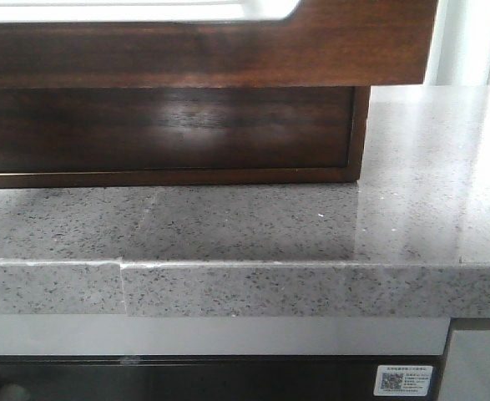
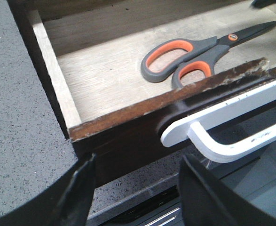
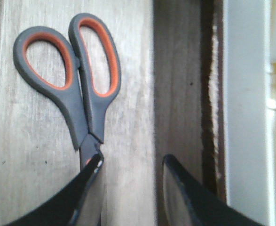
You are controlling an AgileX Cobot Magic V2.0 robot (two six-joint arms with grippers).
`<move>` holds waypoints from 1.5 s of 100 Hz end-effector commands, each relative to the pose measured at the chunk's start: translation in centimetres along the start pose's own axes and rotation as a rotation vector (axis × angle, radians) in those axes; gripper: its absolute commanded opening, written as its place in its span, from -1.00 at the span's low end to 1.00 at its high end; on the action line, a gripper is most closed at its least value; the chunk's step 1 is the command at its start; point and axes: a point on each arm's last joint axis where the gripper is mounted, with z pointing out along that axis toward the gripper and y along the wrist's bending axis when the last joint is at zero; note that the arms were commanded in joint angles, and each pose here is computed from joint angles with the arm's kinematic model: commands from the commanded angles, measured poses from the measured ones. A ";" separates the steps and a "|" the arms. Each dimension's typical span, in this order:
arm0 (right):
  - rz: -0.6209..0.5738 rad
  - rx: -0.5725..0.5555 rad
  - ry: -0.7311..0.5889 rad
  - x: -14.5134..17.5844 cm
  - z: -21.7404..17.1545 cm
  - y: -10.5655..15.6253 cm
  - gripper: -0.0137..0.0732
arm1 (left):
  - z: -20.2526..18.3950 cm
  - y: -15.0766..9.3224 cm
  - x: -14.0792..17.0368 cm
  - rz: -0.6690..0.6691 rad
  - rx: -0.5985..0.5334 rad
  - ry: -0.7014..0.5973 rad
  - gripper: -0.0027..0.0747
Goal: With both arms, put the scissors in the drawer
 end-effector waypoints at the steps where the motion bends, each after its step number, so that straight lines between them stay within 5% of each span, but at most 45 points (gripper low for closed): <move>1: 0.087 0.110 -0.069 0.2 -5.3 -1.3 -0.06 | -0.3 0.1 -1.5 -0.017 -0.004 -0.094 0.02; 38: 0.721 0.274 -0.023 8.3 -13.3 -2.0 -0.06 | -0.3 0.1 -1.5 -0.017 -0.004 -0.094 0.02; 63: 1.055 0.459 -0.020 14.9 -13.2 1.9 -0.06 | -0.3 0.1 -1.5 -0.017 -0.004 -0.094 0.02; 95: 1.245 0.387 -0.045 18.2 -10.3 9.3 -0.06 | -0.3 0.1 -1.5 -0.017 -0.004 -0.094 0.02; 125: 1.240 0.379 -0.018 18.7 -10.0 10.3 -0.06 | -0.3 0.1 -1.5 -0.017 -0.004 -0.094 -0.02; 150: 1.239 0.383 -0.023 18.7 -10.0 10.2 -0.67 | -0.3 0.1 -1.5 -0.017 -0.004 -0.094 -0.76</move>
